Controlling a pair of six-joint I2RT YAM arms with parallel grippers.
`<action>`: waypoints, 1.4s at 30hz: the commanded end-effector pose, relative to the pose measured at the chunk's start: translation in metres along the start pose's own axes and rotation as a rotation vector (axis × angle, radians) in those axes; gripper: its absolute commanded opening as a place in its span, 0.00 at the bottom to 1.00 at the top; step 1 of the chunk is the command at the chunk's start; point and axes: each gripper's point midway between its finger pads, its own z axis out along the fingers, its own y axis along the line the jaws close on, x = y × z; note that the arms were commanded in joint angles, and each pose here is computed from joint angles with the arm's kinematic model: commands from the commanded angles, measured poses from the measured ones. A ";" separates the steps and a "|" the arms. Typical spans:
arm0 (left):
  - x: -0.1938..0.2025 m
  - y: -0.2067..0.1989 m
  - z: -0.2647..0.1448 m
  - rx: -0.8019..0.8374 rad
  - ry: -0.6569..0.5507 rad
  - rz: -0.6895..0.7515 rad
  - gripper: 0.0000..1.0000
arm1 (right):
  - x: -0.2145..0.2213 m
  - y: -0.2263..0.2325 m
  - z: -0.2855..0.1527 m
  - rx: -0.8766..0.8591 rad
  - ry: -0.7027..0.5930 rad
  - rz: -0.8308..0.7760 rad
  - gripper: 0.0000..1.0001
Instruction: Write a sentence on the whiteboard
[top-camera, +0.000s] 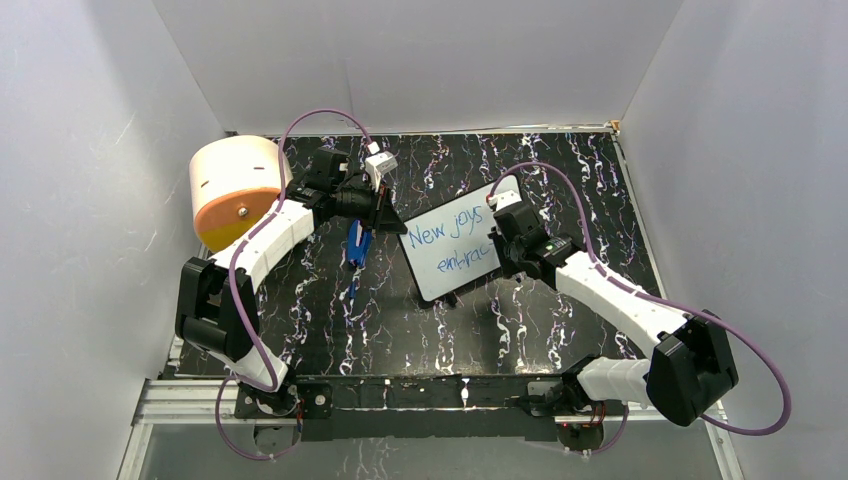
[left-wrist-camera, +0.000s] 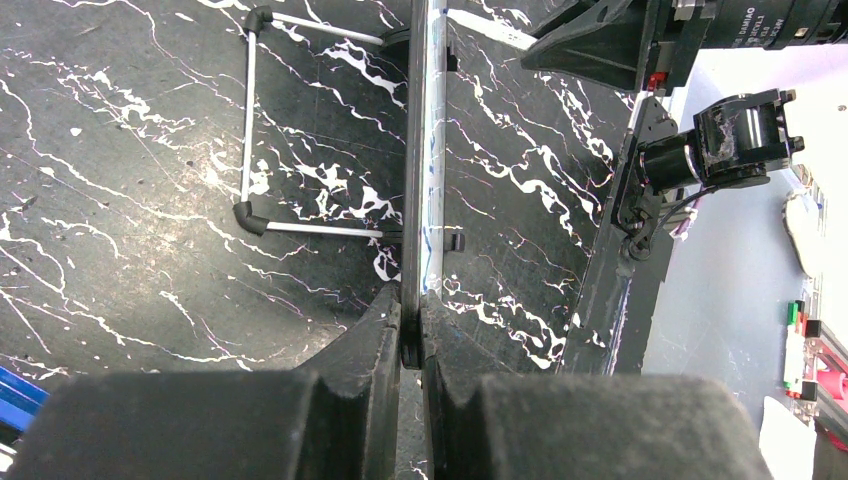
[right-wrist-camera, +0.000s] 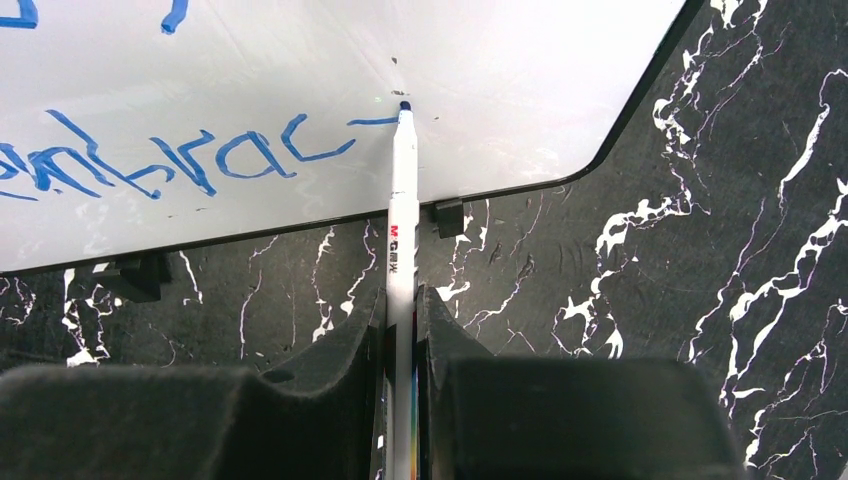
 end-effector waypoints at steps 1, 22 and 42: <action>0.011 0.006 0.001 -0.022 0.042 0.004 0.00 | -0.046 0.003 -0.009 -0.021 -0.137 0.019 0.00; 0.011 0.007 0.002 -0.025 0.044 0.002 0.00 | -0.019 0.025 -0.009 -0.151 -0.033 0.001 0.00; 0.011 0.007 0.001 -0.028 0.044 0.005 0.00 | 0.011 0.010 0.001 -0.054 0.065 0.010 0.00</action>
